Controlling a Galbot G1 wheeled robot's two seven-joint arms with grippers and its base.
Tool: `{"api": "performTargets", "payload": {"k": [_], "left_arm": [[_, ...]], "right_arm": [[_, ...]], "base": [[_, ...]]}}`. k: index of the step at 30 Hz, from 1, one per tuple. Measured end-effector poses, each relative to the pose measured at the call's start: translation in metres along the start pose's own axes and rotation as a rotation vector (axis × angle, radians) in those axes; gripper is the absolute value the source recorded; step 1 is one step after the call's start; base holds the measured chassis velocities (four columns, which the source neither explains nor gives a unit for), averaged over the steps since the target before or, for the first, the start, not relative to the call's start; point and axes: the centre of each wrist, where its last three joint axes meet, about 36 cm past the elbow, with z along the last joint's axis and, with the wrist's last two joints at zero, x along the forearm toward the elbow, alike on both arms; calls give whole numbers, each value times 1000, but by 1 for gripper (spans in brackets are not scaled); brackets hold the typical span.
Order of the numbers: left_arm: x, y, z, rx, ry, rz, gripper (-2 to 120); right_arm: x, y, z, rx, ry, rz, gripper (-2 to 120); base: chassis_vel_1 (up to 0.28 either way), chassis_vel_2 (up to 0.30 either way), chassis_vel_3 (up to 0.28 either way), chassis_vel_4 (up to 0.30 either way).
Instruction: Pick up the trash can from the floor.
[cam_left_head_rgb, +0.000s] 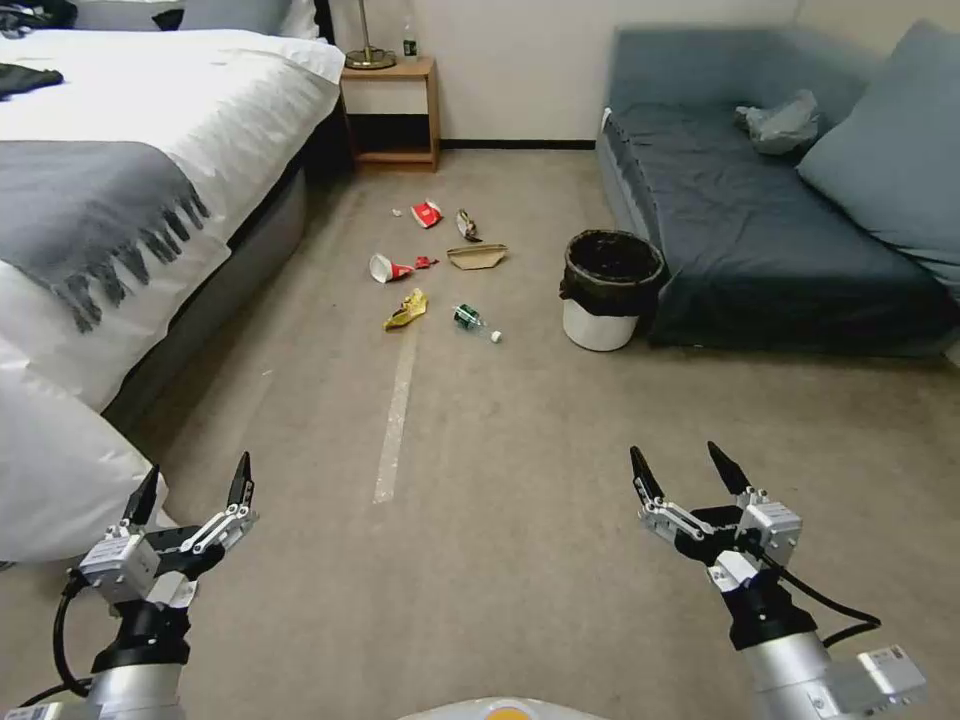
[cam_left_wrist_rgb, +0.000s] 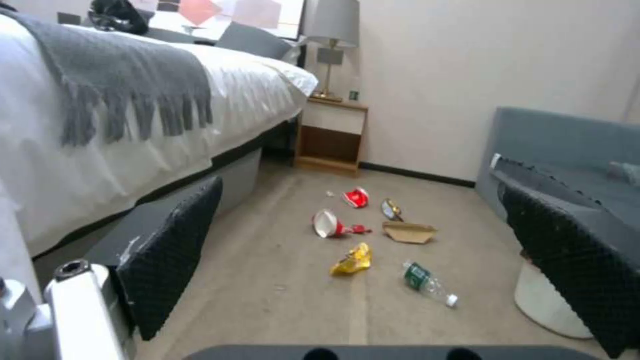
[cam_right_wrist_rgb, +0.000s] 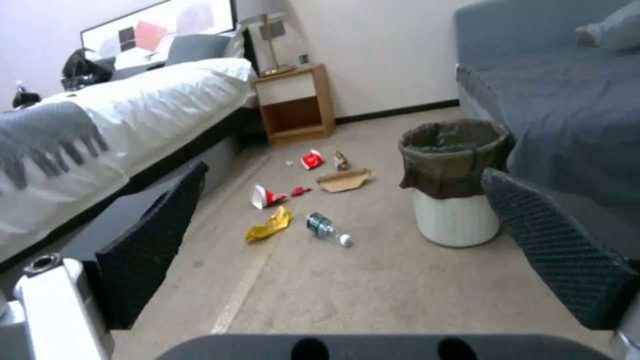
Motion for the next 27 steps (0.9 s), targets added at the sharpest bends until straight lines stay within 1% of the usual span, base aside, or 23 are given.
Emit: {"api": "performTargets", "payload": {"k": [27], "left_arm": [[1, -1, -1, 2, -1, 0, 100]], "right_arm": [[0, -3, -4, 8, -13, -4, 100]], "base": [[0, 0, 0, 0]]}}
